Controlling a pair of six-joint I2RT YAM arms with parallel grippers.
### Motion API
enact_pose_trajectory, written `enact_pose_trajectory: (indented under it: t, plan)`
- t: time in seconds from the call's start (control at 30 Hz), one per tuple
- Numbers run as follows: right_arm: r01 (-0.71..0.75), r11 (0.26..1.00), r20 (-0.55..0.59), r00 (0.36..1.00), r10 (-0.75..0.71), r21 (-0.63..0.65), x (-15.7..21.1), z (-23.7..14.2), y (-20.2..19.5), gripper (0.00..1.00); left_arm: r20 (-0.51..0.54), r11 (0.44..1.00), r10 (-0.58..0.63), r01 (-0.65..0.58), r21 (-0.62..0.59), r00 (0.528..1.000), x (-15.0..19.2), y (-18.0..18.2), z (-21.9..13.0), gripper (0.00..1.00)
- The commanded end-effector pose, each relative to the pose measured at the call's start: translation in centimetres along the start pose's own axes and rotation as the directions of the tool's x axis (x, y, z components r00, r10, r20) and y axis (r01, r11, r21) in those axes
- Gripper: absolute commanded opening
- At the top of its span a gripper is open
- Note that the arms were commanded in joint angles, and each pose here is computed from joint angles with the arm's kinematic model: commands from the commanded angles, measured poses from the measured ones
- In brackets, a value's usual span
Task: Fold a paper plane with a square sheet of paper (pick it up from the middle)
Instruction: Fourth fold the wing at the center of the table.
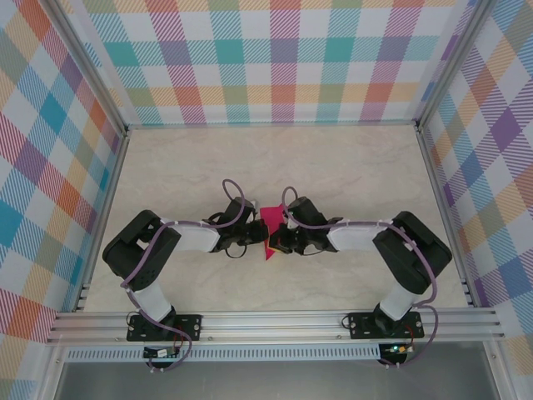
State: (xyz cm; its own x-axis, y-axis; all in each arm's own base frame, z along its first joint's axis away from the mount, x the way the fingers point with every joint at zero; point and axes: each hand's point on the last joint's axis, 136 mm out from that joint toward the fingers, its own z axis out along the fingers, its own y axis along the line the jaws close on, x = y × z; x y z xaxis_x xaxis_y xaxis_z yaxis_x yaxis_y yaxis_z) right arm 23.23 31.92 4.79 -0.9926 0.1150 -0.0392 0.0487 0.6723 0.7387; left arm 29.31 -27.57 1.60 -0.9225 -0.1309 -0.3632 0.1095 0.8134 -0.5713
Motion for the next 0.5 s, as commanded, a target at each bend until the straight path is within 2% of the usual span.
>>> enact_pose_trajectory:
  t: [0.0,0.1,0.27,0.47]
  plan:
    - [0.015,1.000,0.078,0.997,-0.016,0.015,-3.0,-1.6,0.2,0.03,-0.198,0.950,-0.091,0.025,-0.312,0.976,7.4,8.9,0.1,0.00]
    - [-0.024,0.999,0.096,0.995,0.020,0.043,-5.1,-1.9,-0.8,0.03,-0.199,0.950,-0.090,0.024,-0.311,0.976,7.4,9.0,0.1,0.00]
    - [0.007,0.999,0.072,0.997,-0.010,0.048,-7.8,-0.6,0.2,0.02,-0.198,0.951,-0.090,0.025,-0.308,0.976,7.4,8.9,0.1,0.00]
    - [-0.022,0.997,0.007,1.000,0.022,0.074,-8.0,2.1,-1.4,0.02,-0.191,0.951,-0.089,0.026,-0.307,0.978,7.1,8.6,-0.1,0.00]
